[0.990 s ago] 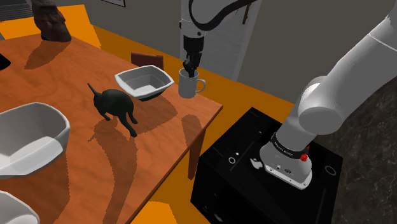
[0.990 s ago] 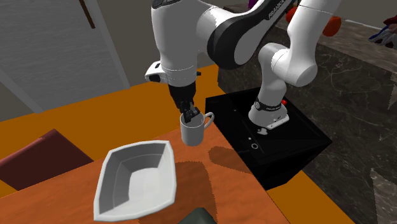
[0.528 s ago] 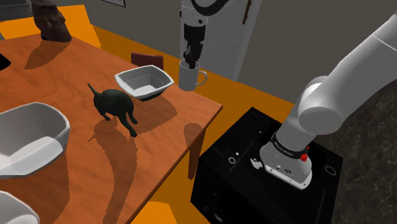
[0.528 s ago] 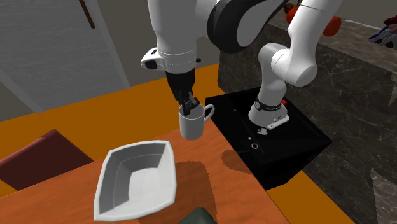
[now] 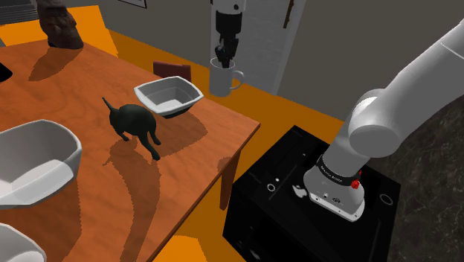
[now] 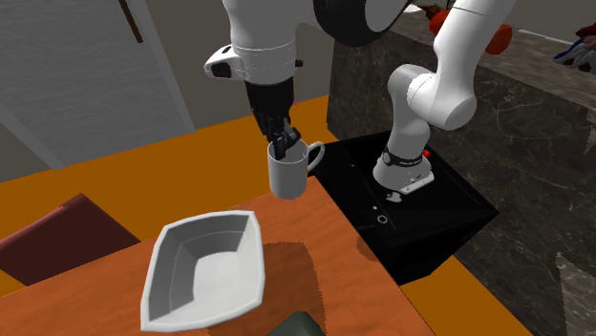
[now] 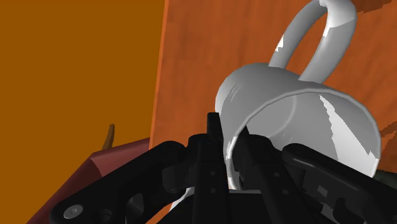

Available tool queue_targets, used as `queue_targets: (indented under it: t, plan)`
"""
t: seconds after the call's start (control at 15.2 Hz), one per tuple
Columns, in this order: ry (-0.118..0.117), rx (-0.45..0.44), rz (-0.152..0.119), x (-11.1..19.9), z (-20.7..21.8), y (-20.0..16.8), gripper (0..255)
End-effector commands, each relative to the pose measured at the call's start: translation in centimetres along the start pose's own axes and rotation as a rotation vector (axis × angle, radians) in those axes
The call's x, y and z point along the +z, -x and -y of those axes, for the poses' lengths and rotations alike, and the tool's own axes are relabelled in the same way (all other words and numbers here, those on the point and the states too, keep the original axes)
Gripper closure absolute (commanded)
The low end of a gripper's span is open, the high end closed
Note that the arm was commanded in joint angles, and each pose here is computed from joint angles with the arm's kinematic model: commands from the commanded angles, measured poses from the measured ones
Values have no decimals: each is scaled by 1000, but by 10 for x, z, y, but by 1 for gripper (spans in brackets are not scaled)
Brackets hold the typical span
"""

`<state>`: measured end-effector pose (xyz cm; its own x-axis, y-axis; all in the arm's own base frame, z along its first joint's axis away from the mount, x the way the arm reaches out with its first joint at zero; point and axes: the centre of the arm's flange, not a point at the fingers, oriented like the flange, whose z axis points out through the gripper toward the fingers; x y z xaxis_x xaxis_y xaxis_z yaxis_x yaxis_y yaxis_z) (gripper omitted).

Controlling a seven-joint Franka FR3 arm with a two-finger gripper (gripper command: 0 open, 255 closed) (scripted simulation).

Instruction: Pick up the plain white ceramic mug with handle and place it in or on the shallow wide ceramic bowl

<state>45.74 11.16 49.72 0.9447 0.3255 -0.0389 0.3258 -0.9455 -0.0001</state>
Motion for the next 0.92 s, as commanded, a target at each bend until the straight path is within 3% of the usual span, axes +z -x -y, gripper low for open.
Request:
queue_targets:
  t: [0.0,0.86]
  plan:
    - [0,0,0,-9,-1,0,255]
    - [0,0,0,-39,20,-168,255]
